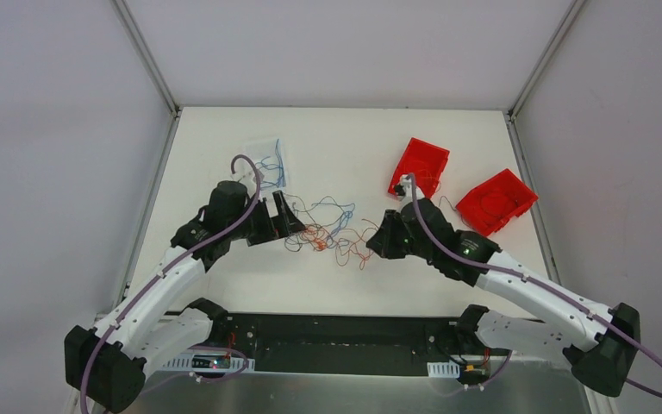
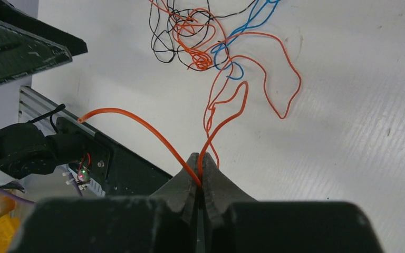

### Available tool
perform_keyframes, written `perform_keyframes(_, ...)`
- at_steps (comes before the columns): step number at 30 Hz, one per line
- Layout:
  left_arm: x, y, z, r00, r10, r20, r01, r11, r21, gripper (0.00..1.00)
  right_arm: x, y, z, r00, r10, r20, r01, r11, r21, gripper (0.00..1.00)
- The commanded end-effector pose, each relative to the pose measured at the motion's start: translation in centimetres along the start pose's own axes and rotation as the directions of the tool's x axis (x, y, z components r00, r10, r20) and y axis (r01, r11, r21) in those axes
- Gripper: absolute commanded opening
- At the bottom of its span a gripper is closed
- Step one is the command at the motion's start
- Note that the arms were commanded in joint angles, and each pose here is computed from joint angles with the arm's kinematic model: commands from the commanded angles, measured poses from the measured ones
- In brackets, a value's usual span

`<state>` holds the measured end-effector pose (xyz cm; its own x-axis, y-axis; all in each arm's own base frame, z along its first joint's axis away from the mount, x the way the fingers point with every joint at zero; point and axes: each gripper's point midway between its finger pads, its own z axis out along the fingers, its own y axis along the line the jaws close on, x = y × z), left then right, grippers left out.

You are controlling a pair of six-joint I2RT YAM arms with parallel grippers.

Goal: Untangle the cables

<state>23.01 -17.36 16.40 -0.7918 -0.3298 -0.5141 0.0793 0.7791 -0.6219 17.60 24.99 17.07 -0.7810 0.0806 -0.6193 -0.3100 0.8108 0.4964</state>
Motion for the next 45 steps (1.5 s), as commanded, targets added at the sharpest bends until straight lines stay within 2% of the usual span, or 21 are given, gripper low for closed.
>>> perform_keyframes(1, 2.1, -1.2, -0.8, 0.998, -0.045, -0.035, 0.047, 0.998, 0.042, 0.98, 0.0, 0.7, -2.5, 0.993, 0.114, -0.004, -0.114, 0.993, -0.026, 0.04)
perform_keyframes(6, 3.1, -1.5, -1.7, 0.998, -0.048, -0.045, 0.051, 0.997, 0.058, 0.99, 1.0, -0.7, -4.9, 0.98, 0.2, 0.017, -0.2, 0.98, -0.021, 0.04)
perform_keyframes(13, 4.0, -0.9, -0.9, 0.997, -0.037, -0.07, 0.038, 0.999, 0.006, 0.95, 0.8, -5.4, -8.8, 0.981, 0.164, 0.102, -0.18, 0.968, 0.175, 0.04)
perform_keyframes(18, 4.8, -0.2, 1.5, 0.99, 0.037, -0.138, -0.048, 0.996, -0.081, 0.95, 1.0, -6.0, -8.1, 0.991, 0.113, 0.073, -0.126, 0.967, 0.219, 0.15)
perform_keyframes(19, 4.9, 0.0, 2.0, 0.987, 0.048, -0.152, -0.064, 0.993, -0.1, 0.96, 1.3, -6.0, -7.6, 0.993, 0.106, 0.058, -0.117, 0.967, 0.226, 0.31)
perform_keyframes(20, 5.0, 0.1, 2.6, 0.985, 0.051, -0.167, -0.071, 0.99, -0.118, 0.96, 1.6, -6.0, -7.0, 0.994, 0.099, 0.04, -0.106, 0.967, 0.232, 0.55)
perform_keyframes(21, 5.1, 0.3, 3.1, 0.982, 0.056, -0.183, -0.081, 0.988, -0.132, 0.96, 2.0, -6.1, -6.4, 0.995, 0.099, 0.022, -0.102, 0.966, 0.236, 0.75)
perform_keyframes(22, 5.2, 0.4, 3.6, 0.979, 0.066, -0.194, -0.096, 0.985, -0.147, 0.96, 2.3, -6.1, -5.7, 0.995, 0.101, 0.004, -0.099, 0.966, 0.24, 0.84)
perform_keyframes(25, 5.5, 1.0, 4.9, 0.971, 0.078, -0.228, -0.121, 0.976, -0.182, 0.96, 3.5, -6.5, -3.6, 0.994, 0.098, -0.048, -0.082, 0.962, 0.259, 0.92)
perform_keyframes(29, 5.9, 1.7, 6.2, 0.963, 0.074, -0.258, -0.132, 0.967, -0.217, 0.94, 4.6, -8.1, -1.1, 0.992, 0.072, -0.099, -0.033, 0.937, 0.349, 0.99)
perform_keyframes(35, 6.6, 1.6, 8.2, 0.958, 0.045, -0.282, -0.105, 0.974, -0.202, 0.91, 5.6, -10.6, 2.0, 0.985, 0.067, -0.157, 0.011, 0.891, 0.453, 0.99)
perform_keyframes(39, 6.7, 1.7, 9.1, 0.956, 0.046, -0.289, -0.107, 0.974, -0.198, 0.9, 5.7, -12.3, 3.2, 0.986, 0.068, -0.152, 0.012, 0.881, 0.473, 0.9)
perform_keyframes(41, 6.8, 1.7, 9.5, 0.955, 0.039, -0.294, -0.101, 0.975, -0.197, 0.89, 6.1, -12.0, 3.9, 0.98, 0.078, -0.184, 0.011, 0.897, 0.442, 0.85)
perform_keyframes(45, 7.0, 1.4, 10.5, 0.956, 0.023, -0.292, -0.079, 0.981, -0.179, 0.84, 6.9, -12.6, 4.8, 0.97, 0.082, -0.23, 0.036, 0.884, 0.466, 0.78)
